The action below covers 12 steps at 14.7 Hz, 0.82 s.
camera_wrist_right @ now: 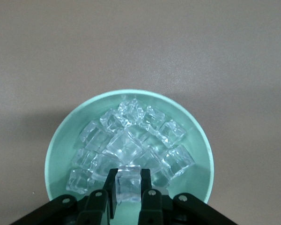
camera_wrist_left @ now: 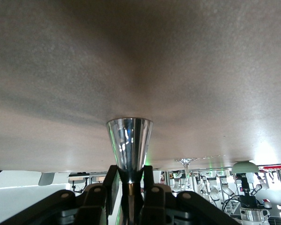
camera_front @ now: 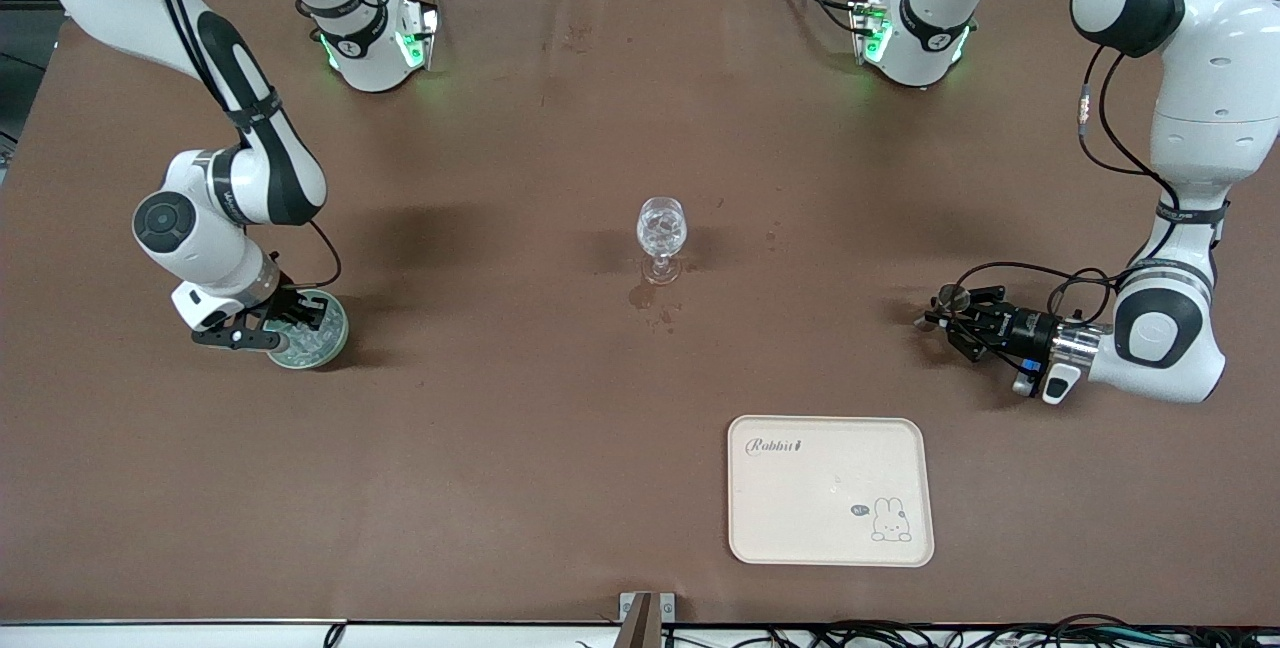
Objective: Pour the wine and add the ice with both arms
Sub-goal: 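Grasp an ice cube with the right gripper while the left gripper lifts the jigger, then carry the jigger to the glass with the left gripper while the right gripper lifts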
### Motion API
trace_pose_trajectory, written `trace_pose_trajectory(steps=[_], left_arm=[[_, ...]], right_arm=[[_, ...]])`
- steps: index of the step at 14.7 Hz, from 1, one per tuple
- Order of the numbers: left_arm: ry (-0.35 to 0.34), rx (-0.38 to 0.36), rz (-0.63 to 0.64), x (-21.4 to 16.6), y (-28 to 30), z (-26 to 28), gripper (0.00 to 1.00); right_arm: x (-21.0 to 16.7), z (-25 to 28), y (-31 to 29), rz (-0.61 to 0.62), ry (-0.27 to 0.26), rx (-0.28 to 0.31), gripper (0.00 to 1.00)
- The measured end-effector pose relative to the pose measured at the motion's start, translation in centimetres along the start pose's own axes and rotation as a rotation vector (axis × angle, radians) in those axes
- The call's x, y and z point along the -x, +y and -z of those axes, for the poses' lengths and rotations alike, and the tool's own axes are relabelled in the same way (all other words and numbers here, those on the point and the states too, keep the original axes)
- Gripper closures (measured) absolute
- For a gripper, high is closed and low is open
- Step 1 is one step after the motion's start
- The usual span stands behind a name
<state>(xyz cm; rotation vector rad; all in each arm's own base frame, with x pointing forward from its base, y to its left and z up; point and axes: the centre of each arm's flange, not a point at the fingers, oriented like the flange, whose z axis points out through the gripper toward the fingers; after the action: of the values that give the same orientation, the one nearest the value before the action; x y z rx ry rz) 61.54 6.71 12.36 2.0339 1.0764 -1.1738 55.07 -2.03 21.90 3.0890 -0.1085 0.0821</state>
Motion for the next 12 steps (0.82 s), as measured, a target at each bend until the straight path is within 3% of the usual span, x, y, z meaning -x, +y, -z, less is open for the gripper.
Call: trace_pose_trajectory(steps=[2,5,10,12], left_arm=[[-0.004,0.0,0.001,0.0,-0.1,0.0,0.76],[-0.021,0.02,0.004,0.2,0.2,0.0,0.78],[-0.048,0.055,0.031,1.8,2.2,-0.2,0.78],[-0.05,0.053,0.027,3.9,4.0,-0.3,0.78]], right_arm=[[-0.7,0.6,0.0,-0.001,0.002,0.001,0.77],[-2.5,3.2,0.4,-0.01,-0.038,0.013,0.77],[-5.3,13.4,2.0,-0.041,-0.076,0.03,0.77],[-5.8,17.6,2.7,-0.055,-0.067,0.032,0.77]])
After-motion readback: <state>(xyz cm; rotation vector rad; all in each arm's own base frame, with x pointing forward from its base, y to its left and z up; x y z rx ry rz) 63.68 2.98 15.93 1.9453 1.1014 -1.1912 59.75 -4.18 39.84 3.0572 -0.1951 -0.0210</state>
